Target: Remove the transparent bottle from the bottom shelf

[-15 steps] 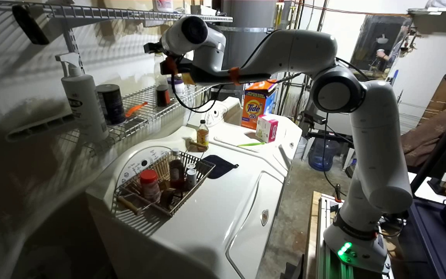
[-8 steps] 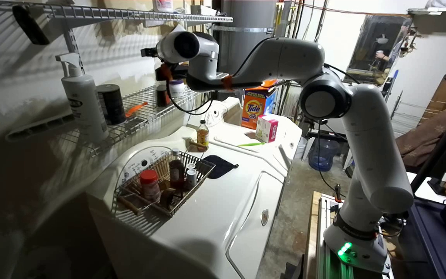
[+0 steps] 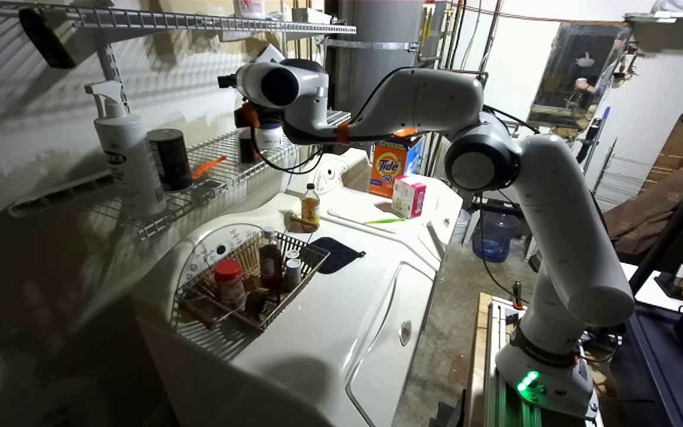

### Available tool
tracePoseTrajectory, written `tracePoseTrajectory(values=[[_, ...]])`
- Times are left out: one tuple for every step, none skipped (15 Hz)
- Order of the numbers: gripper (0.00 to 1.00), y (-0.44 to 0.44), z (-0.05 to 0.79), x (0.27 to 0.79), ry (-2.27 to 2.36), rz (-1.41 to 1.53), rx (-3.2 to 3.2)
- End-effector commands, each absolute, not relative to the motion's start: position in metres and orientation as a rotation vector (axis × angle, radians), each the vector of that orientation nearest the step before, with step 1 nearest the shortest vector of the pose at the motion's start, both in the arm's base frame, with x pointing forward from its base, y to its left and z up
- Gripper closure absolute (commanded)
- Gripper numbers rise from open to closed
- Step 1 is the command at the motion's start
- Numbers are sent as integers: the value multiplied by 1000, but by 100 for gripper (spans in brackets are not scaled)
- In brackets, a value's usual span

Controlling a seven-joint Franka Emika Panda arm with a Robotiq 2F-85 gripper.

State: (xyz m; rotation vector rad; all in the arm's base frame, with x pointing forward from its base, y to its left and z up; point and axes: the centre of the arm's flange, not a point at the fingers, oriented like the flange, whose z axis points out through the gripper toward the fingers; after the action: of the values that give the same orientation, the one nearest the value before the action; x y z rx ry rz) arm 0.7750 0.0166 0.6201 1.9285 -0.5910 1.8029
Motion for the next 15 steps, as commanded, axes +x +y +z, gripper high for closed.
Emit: tracePoseTrajectory(values=[[70, 18, 619, 786, -573, 1863, 1858], [78, 18, 619, 786, -570, 1856, 1853], [84, 18, 620, 785, -568, 1855, 1850], [85, 19, 621, 785, -568, 1861, 1845], [85, 20, 623, 783, -572, 1851, 1846], [85, 20, 626, 781, -576, 1839, 1839], [85, 20, 630, 778, -589, 1820, 1835], [85, 21, 634, 776, -594, 1814, 1824], [85, 21, 641, 772, -604, 1793, 1817], [85, 21, 645, 770, -610, 1774, 1814], [85, 21, 652, 764, -613, 1761, 1810], [85, 21, 659, 760, -614, 1764, 1794], [85, 21, 666, 755, -612, 1753, 1796], [85, 21, 674, 749, -601, 1738, 1798], [85, 21, 682, 742, -580, 1708, 1817]])
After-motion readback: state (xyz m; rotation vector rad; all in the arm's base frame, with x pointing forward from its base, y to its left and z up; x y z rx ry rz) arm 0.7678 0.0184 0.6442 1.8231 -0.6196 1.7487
